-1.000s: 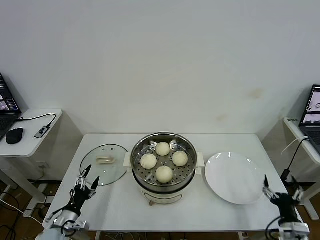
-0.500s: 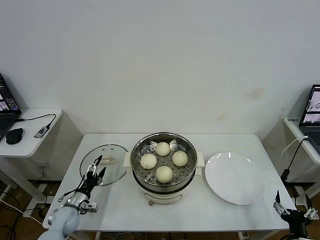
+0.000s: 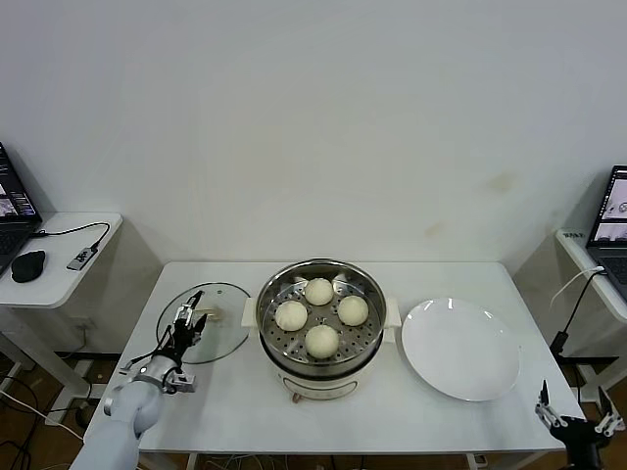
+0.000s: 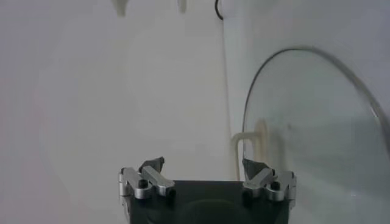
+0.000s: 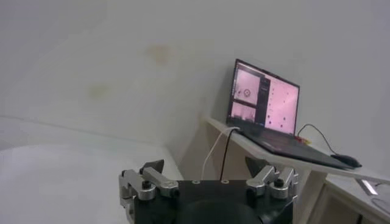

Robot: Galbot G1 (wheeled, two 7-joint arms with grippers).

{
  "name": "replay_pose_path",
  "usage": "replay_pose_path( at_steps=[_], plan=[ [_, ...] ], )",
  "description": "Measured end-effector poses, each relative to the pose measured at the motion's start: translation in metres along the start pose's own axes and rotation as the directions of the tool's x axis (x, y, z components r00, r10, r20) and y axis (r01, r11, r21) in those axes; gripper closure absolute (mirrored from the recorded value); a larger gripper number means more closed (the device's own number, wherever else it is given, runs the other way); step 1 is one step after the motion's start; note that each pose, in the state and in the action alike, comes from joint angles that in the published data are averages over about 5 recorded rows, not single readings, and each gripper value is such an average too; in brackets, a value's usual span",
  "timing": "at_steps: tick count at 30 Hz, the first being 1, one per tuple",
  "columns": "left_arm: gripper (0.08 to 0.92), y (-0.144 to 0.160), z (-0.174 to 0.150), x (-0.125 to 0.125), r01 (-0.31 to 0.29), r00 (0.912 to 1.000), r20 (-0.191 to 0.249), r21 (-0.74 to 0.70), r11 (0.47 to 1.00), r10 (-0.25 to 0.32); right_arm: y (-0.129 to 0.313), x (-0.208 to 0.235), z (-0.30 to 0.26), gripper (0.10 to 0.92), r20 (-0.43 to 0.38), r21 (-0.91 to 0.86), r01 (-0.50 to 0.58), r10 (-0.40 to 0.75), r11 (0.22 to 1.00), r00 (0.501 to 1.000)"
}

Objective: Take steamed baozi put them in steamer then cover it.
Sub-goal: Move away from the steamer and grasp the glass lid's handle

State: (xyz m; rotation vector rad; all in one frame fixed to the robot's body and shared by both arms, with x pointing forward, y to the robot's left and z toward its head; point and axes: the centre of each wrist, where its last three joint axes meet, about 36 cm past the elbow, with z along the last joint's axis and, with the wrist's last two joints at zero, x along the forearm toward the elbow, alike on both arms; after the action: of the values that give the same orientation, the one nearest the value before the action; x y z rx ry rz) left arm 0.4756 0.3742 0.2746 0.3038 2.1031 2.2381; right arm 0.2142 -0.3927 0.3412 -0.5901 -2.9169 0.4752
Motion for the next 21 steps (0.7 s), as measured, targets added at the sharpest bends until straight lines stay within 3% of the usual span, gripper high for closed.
replay_pose_path(
  at_steps=[21],
  plan=[
    [0.177,0.001,0.005,-0.033,-0.024,0.9991,-0.035,-0.026,0.999,0.023,0.002,0.006,0.007,0.2,-0.024,0.017,0.021,-0.021,1.0,0.999]
  ],
)
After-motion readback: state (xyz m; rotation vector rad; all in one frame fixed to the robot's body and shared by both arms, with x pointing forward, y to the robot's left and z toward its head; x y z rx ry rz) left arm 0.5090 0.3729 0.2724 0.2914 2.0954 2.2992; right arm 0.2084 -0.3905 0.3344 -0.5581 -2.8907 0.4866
